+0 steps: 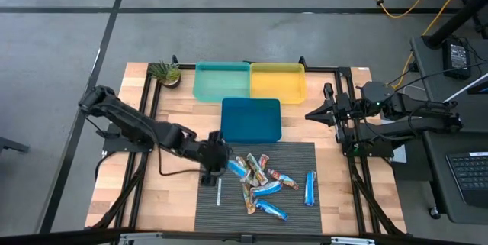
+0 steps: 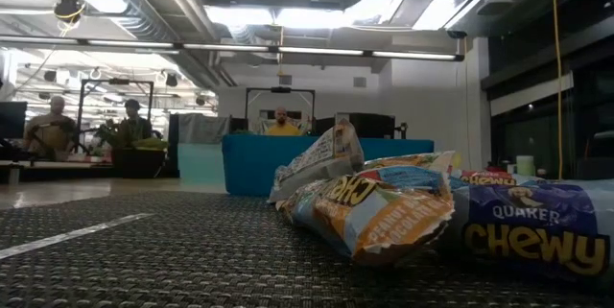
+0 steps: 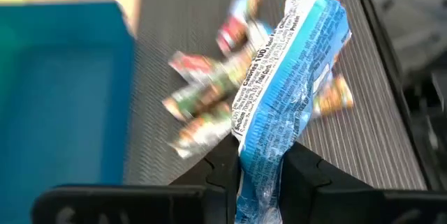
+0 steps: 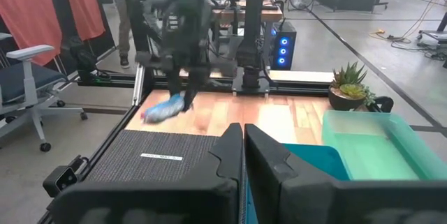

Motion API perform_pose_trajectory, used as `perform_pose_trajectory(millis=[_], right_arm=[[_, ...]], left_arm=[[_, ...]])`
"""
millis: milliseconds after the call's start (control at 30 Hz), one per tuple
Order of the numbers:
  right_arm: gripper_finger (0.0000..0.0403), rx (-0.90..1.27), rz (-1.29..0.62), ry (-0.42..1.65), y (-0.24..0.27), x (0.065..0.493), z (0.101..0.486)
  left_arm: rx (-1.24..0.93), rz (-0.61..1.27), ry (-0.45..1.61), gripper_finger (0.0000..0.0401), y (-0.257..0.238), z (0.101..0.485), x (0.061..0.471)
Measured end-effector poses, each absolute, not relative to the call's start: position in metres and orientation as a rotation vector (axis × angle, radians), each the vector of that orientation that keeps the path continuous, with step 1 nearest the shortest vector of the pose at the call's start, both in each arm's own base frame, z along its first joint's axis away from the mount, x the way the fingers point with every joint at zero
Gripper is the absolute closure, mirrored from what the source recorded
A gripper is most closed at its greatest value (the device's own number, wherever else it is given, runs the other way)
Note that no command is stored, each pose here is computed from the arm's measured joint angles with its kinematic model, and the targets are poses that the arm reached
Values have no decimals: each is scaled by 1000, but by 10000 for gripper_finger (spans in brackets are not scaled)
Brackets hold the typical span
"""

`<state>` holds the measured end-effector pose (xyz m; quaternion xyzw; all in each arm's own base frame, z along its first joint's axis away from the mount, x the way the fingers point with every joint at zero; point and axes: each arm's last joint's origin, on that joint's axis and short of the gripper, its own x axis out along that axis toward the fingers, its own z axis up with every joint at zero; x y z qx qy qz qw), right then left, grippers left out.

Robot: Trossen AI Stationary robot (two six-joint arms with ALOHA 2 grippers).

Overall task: Pick and place Granola Bars by type
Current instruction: Put the red granola bar into the green bin

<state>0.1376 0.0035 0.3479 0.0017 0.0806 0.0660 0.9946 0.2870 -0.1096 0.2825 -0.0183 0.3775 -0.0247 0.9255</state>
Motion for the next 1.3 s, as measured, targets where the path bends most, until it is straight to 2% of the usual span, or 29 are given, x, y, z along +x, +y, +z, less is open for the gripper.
perform_pose_trajectory(millis=[233, 600, 900, 1167, 1300], right_arm=[[382, 6, 132, 162, 4, 138, 348], [382, 6, 131, 162, 4, 138, 348], [382, -63, 49, 154, 1, 138, 349], [382, -89, -24, 157, -2, 138, 349], [382, -88, -31, 146, -3, 138, 350]], left_arm=[[-114, 51, 686, 338, -89, 305, 280], [-189, 181, 636, 338, -49, 316, 281], [-378, 418, 645, 338, 32, 331, 267], [-438, 645, 660, 338, 99, 378, 246], [-445, 712, 632, 338, 120, 386, 235]])
